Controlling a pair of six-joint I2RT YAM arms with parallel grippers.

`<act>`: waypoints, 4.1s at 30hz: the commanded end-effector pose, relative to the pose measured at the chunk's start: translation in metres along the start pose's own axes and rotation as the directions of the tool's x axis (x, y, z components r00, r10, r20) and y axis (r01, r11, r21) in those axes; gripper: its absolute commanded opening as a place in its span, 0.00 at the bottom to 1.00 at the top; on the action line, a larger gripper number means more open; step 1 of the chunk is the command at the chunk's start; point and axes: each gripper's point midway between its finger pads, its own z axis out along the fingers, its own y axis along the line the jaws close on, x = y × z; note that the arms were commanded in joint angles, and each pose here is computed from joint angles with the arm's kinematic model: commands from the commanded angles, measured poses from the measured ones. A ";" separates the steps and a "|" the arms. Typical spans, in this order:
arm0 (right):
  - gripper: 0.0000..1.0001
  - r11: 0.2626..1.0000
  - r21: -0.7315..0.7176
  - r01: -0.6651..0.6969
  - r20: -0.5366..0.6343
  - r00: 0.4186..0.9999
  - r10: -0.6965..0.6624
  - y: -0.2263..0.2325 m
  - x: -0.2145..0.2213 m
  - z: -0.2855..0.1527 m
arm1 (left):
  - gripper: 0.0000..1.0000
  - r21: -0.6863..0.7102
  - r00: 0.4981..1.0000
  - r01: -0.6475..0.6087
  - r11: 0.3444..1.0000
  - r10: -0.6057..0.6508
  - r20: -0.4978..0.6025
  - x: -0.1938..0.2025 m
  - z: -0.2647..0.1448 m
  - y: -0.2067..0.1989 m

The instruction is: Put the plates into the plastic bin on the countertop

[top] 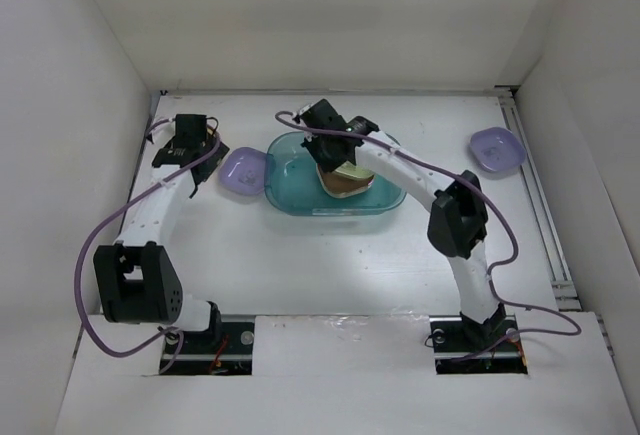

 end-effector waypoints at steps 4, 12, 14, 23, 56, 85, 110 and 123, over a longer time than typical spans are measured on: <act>0.00 0.990 0.023 0.140 0.026 0.990 -0.140 -0.004 -0.016 -0.025 | 1.00 -0.021 1.000 0.013 1.000 -0.013 0.001 -0.001 0.007 0.005; 0.66 0.984 -0.024 0.175 0.051 0.983 -0.174 0.010 -0.011 -0.032 | 1.00 -0.031 1.000 0.006 1.000 -0.006 -0.019 0.006 0.014 0.006; 1.00 0.982 -0.065 0.179 0.093 0.981 -0.173 0.021 -0.016 -0.041 | 1.00 -0.050 0.999 -0.004 0.999 0.002 -0.034 0.012 0.022 0.010; 1.00 0.987 -0.123 0.108 0.362 0.931 -0.057 0.020 -0.052 -0.143 | 1.00 -0.096 0.999 0.020 0.995 -0.024 -0.044 0.030 0.054 0.017; 1.00 0.924 0.112 -0.365 0.453 0.847 0.280 -0.088 -0.030 -0.184 | 0.00 0.286 0.971 0.102 0.953 -0.158 0.181 -0.041 -0.104 -0.003; 1.00 0.568 0.245 -0.786 0.484 0.607 0.631 -0.359 0.113 -0.143 | 0.00 0.611 0.820 -0.466 0.640 0.571 0.028 0.153 -0.056 -0.246; 0.84 0.491 0.523 -0.697 0.108 0.625 0.773 -0.405 0.211 0.018 | 1.00 0.675 0.874 -0.387 0.628 0.482 0.054 0.118 -0.175 -0.205; 0.00 0.620 0.397 -0.677 0.203 0.723 0.660 -0.348 0.092 -0.002 | 1.00 0.455 0.964 -0.228 0.861 0.265 -0.018 0.047 -0.095 -0.113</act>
